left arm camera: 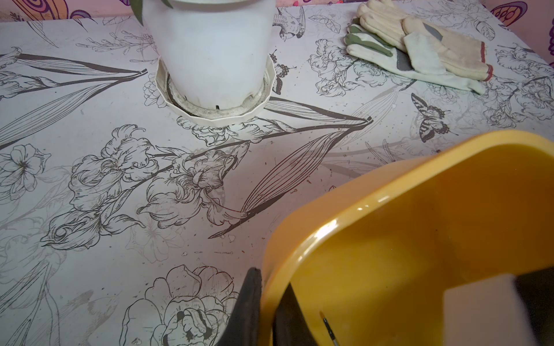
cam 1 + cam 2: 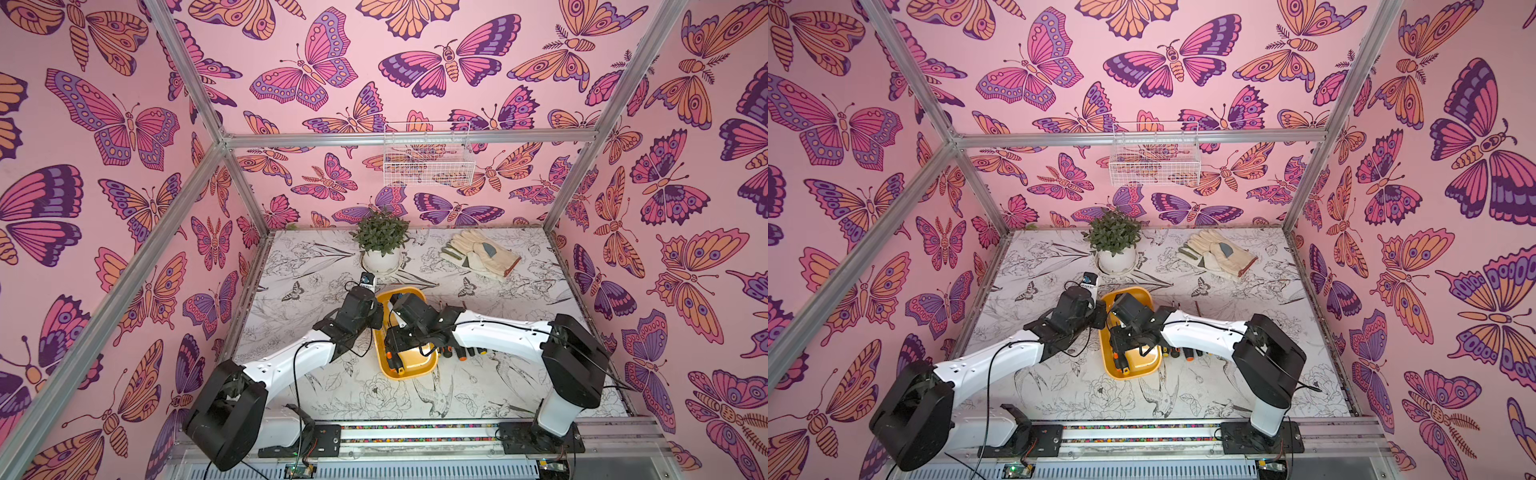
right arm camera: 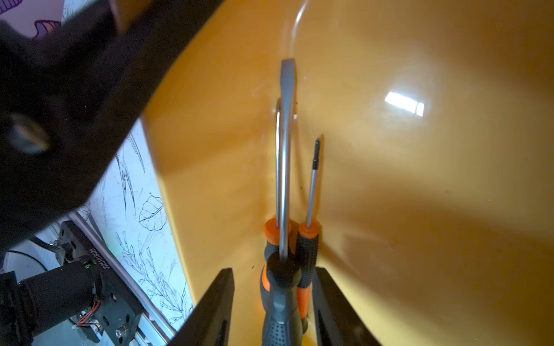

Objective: Take out the screwdriver from the storage box
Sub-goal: Pick up the screwdriver from the storage box.

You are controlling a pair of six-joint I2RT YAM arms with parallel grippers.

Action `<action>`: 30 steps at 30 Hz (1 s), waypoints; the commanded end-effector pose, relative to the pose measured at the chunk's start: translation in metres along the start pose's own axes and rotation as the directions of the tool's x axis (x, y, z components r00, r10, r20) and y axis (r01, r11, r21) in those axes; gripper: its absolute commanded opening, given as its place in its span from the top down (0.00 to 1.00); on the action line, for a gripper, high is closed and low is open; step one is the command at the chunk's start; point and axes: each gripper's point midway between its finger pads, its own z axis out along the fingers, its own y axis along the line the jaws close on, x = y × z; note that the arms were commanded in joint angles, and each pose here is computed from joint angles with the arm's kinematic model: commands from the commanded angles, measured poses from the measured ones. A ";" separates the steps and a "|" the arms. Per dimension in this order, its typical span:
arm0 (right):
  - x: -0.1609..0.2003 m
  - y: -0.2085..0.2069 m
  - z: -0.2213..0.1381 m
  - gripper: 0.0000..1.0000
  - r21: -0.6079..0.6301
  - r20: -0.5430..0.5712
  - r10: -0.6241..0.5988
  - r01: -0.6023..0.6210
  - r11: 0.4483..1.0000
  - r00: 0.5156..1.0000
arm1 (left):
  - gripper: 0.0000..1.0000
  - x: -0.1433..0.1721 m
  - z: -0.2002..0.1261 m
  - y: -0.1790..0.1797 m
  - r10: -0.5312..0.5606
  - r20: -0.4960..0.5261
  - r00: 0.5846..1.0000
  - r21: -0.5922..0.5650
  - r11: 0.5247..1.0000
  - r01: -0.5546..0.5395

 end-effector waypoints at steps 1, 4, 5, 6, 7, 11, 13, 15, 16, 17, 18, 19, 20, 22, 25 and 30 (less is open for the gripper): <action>0.011 0.004 0.011 0.55 0.010 -0.061 -0.027 0.028 1.000 0.998 | 1.00 0.015 0.002 0.003 0.040 -0.046 0.998 -0.014 0.999 -0.041; 0.015 0.002 0.016 0.57 0.035 -0.090 -0.040 0.044 0.998 0.995 | 1.00 0.016 0.002 0.004 0.041 -0.048 0.998 -0.016 0.999 -0.042; 0.016 0.001 0.017 0.58 0.040 -0.094 -0.040 0.044 0.998 0.995 | 1.00 0.016 0.002 0.003 0.042 -0.049 0.998 -0.015 0.999 -0.042; 0.016 0.000 0.017 0.58 0.044 -0.095 -0.040 0.044 0.998 0.995 | 1.00 0.016 0.001 0.003 0.041 -0.046 0.998 -0.014 0.999 -0.041; 0.016 0.000 0.017 0.58 0.046 -0.096 -0.042 0.046 0.998 0.994 | 1.00 0.015 0.001 0.003 0.040 -0.043 0.998 -0.015 0.999 -0.041; 0.018 -0.005 0.018 0.59 0.072 -0.109 -0.046 0.054 0.996 0.993 | 1.00 0.014 0.001 0.003 0.040 -0.042 0.998 -0.014 0.999 -0.041; 0.019 -0.006 0.019 0.59 0.079 -0.117 -0.048 0.058 0.995 0.992 | 1.00 0.015 0.001 0.003 0.040 -0.045 0.998 -0.014 0.999 -0.041; 0.021 -0.008 0.022 0.60 0.084 -0.125 -0.047 0.058 0.995 0.991 | 1.00 0.015 0.001 0.004 0.040 -0.044 0.998 -0.016 0.999 -0.040; 0.022 -0.009 0.023 0.60 0.085 -0.130 -0.047 0.058 0.995 0.990 | 1.00 0.016 0.001 0.004 0.042 -0.046 0.998 -0.018 0.999 -0.043; 0.022 -0.009 0.024 0.62 0.087 -0.135 -0.046 0.058 0.994 0.990 | 1.00 0.015 0.001 0.004 0.042 -0.043 0.998 -0.019 0.999 -0.042; 0.023 -0.009 0.025 0.63 0.088 -0.138 -0.046 0.059 0.994 0.989 | 1.00 0.015 0.001 0.004 0.042 -0.042 0.998 -0.020 0.999 -0.043; 0.023 -0.009 0.026 0.65 0.087 -0.141 -0.049 0.061 0.994 0.989 | 1.00 0.014 0.000 0.005 0.041 -0.039 0.998 -0.023 0.999 -0.042; 0.023 -0.009 0.026 0.66 0.087 -0.144 -0.049 0.062 0.994 0.988 | 1.00 0.014 0.000 0.005 0.042 -0.040 0.998 -0.025 0.999 -0.043; 0.023 -0.009 0.027 0.69 0.088 -0.147 -0.051 0.064 0.994 0.988 | 1.00 0.014 0.000 0.005 0.044 -0.039 0.998 -0.027 0.999 -0.045; 0.022 -0.008 0.025 0.73 0.089 -0.144 -0.054 0.067 0.994 0.988 | 1.00 0.014 0.000 0.006 0.044 -0.037 0.998 -0.029 0.999 -0.045; 0.022 -0.010 0.023 0.80 0.101 -0.149 -0.064 0.080 0.992 0.987 | 1.00 0.013 0.000 0.007 0.045 -0.036 0.998 -0.033 0.998 -0.046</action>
